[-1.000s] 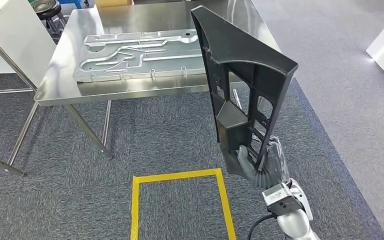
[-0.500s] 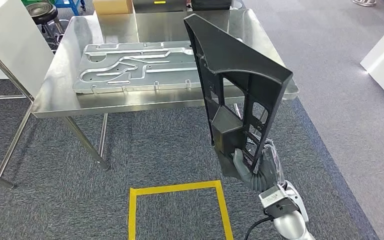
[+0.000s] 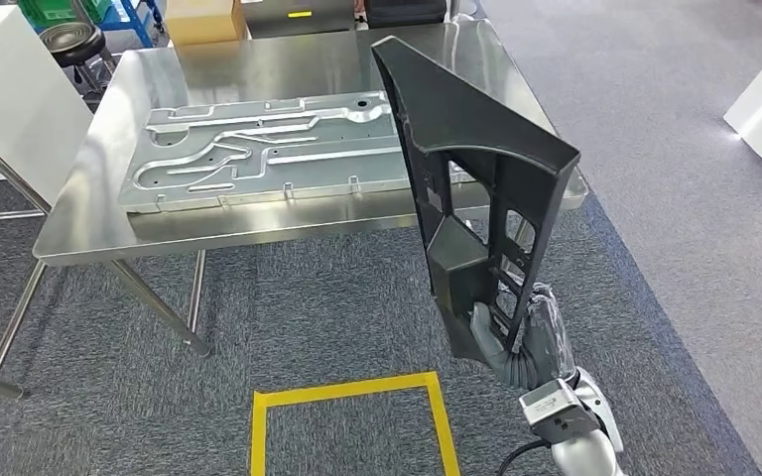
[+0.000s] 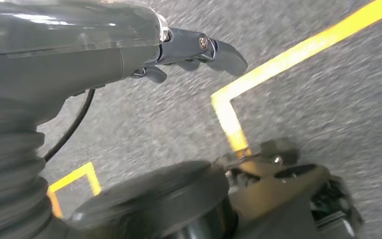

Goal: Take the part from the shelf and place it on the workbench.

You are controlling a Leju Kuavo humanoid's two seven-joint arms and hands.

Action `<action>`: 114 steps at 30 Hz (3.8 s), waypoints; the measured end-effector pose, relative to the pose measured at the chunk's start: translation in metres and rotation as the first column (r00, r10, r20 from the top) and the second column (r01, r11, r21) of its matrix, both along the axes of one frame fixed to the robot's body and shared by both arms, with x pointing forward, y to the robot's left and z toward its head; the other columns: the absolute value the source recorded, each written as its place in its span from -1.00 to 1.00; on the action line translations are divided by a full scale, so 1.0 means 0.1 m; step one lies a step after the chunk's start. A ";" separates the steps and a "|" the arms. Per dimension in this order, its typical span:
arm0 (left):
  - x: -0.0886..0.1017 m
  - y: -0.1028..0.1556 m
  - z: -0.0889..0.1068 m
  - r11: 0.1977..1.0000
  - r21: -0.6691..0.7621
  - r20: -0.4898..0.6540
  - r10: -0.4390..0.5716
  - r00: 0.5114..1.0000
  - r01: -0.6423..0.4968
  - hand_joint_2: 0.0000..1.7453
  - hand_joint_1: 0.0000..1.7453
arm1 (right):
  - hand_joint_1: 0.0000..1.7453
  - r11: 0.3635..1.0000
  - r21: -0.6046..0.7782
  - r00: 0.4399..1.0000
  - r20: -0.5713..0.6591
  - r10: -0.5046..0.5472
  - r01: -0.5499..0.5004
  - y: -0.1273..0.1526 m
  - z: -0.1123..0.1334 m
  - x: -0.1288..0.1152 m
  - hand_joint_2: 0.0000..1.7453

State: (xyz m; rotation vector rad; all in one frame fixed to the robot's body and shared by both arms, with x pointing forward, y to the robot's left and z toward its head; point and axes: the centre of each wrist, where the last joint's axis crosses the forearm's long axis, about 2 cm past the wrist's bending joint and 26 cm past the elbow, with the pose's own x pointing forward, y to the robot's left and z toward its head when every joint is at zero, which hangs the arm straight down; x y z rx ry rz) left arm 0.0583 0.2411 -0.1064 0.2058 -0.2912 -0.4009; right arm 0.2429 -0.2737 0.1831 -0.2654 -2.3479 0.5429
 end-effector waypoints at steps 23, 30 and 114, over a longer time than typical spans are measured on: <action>-0.04 0.00 -0.01 1.000 0.001 -0.015 -0.023 1.000 0.023 1.00 -1.00 | 1.00 0.987 -0.147 0.996 0.073 -0.048 0.059 -0.43 0.53 0.59 1.00; 0.00 0.01 0.00 1.000 0.001 -0.006 -0.025 1.000 0.025 1.00 -1.00 | 1.00 0.978 -0.182 0.993 0.081 -0.087 0.100 -0.45 0.58 0.64 1.00; 0.11 -0.09 0.03 0.999 -0.034 0.054 -0.019 0.998 0.021 -1.00 -1.00 | -1.00 0.146 -0.845 0.762 0.371 -0.532 0.514 -0.69 2.61 2.72 -1.00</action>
